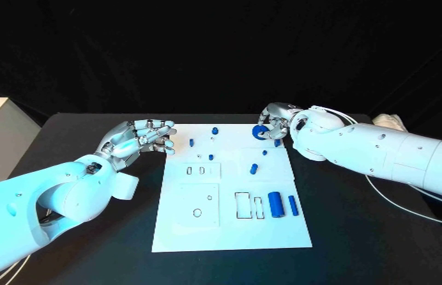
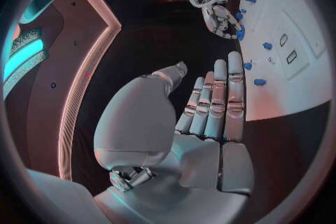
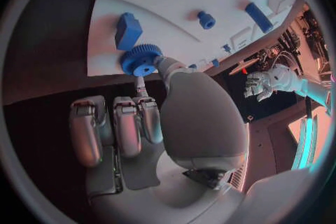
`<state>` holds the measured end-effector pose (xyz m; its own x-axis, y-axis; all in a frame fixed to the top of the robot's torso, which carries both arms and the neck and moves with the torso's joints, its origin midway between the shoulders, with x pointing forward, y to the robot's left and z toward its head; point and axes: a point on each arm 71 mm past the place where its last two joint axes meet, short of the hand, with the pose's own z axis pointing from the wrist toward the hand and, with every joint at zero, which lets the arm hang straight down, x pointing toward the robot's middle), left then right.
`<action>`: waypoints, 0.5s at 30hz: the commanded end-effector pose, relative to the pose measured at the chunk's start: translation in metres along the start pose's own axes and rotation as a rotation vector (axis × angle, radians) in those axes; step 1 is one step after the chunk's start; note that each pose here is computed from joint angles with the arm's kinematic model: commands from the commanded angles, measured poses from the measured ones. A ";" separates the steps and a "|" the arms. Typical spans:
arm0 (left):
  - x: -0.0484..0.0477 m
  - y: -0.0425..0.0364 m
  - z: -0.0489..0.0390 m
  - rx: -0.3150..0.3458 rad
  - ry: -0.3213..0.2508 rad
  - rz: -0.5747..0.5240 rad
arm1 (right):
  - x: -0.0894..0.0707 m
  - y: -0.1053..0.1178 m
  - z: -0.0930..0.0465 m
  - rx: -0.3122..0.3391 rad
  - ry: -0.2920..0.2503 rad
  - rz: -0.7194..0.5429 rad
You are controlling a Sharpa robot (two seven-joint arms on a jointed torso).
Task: Assemble the parts on the task board
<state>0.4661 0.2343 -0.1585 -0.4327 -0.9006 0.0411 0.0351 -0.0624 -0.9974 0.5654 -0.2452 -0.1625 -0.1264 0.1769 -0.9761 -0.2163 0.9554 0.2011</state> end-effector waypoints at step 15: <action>0.0018 -0.0003 0.0002 0.002 0.023 -0.003 | 0.008 -0.007 -0.002 0.039 0.040 -0.010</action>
<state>0.4663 0.2346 -0.1588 -0.4322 -0.9009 0.0408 0.0323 -0.0607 -0.9976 0.5650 -0.2469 -0.1628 -0.1257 0.1803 -0.9755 -0.2092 0.9564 0.2037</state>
